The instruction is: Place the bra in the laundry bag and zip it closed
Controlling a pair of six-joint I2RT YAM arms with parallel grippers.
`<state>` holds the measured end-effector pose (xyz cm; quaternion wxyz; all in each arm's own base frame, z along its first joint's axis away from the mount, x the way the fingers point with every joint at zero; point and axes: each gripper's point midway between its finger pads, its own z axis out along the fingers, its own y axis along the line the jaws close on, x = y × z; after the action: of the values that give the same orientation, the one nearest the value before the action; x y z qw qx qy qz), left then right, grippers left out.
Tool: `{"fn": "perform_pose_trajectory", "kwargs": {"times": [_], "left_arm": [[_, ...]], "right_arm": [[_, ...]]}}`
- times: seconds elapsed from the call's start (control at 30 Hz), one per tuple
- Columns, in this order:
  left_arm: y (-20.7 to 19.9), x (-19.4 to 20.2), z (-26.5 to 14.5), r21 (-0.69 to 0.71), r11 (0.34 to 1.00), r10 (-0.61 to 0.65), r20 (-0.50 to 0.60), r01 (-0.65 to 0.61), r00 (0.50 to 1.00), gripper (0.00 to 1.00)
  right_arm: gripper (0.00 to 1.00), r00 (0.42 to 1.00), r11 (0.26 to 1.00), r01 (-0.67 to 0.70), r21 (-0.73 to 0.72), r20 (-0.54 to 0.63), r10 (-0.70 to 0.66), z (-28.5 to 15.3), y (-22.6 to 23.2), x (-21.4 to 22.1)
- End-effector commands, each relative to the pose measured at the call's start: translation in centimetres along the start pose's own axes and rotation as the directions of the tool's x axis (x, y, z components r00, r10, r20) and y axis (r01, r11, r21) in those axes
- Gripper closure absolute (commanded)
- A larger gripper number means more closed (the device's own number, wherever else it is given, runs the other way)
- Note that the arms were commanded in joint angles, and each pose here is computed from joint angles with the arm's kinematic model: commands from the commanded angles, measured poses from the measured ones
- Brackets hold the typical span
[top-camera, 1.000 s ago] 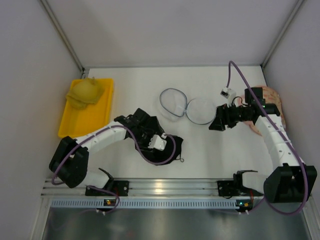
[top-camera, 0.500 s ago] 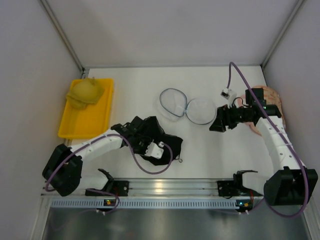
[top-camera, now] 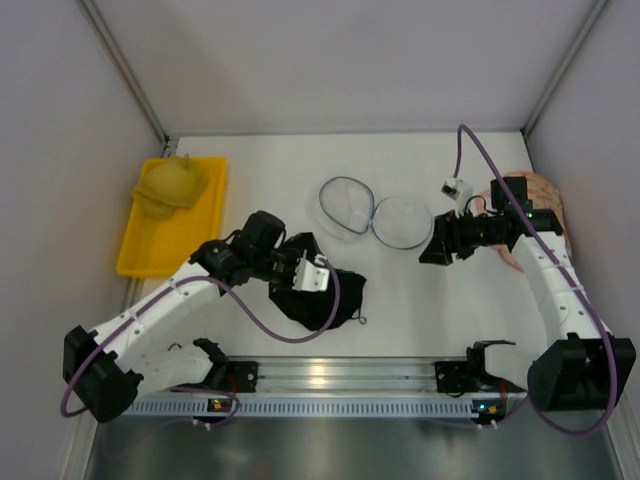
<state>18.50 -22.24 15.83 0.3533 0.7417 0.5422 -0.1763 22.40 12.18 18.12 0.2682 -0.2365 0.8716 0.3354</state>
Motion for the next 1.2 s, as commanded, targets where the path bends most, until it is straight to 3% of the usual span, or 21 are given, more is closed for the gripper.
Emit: {"fn": "perform_pose_trajectory", "kwargs": {"times": [0.0, 0.07, 0.17, 0.37, 0.5, 0.6, 0.73, 0.87, 1.17], "left_arm": [[-0.4, 0.6, 0.6, 0.049, 0.998, -0.027, -0.034, 0.028, 0.999, 0.86], [-1.4, 2.6, 1.7, 0.096, 0.995, 0.005, -0.084, 0.003, 0.996, 0.66], [-3.1, 4.6, 3.0, 0.172, 0.984, 0.054, -0.11, -0.035, 0.992, 0.51], [-3.0, 6.6, 5.7, 0.196, 0.979, 0.082, -0.129, -0.056, 0.988, 0.49], [-3.3, 7.9, 7.2, 0.239, 0.971, 0.067, -0.161, -0.027, 0.985, 0.53], [-4.2, 8.5, 7.8, 0.275, 0.961, 0.051, -0.163, -0.004, 0.985, 0.62], [-4.9, 8.8, 7.5, 0.278, 0.961, 0.056, -0.174, -0.005, 0.983, 0.87], [-5.1, 7.1, 5.6, 0.277, 0.961, 0.039, -0.147, 0.003, 0.988, 1.0], [-0.7, -0.2, 0.4, 0.093, 0.995, -0.045, -0.034, 0.048, 0.998, 1.0]], "right_arm": [[0.33, 0.997, 0.998, 0.064, -0.008, 0.045, -0.063, -0.9, 0.8, -1.7], [0.32, 0.997, 0.998, 0.064, -0.008, 0.042, -0.064, -0.9, 0.8, -1.6], [0.3, 0.998, 0.998, 0.062, -0.004, 0.033, -0.062, -0.8, 0.7, -1.4], [0.23, 0.998, 0.998, 0.057, 0.007, 0.014, -0.057, -0.6, 0.3, -0.7], [0.21, 0.998, 0.998, 0.064, 0.021, 0.005, -0.064, -0.8, 0.2, -0.4], [0.2, 0.997, 0.997, 0.076, 0.028, -0.001, -0.076, -0.9, 0.2, -0.1], [0.17, 0.996, 0.996, 0.084, 0.036, -0.002, -0.084, -1.1, 0.2, -0.1], [0.16, 0.996, 0.996, 0.084, 0.029, 0.003, -0.085, -1.1, 0.3, -0.2], [0.16, 0.997, 0.997, 0.078, 0.008, 0.012, -0.078, -0.6, 0.2, -0.4]]}}
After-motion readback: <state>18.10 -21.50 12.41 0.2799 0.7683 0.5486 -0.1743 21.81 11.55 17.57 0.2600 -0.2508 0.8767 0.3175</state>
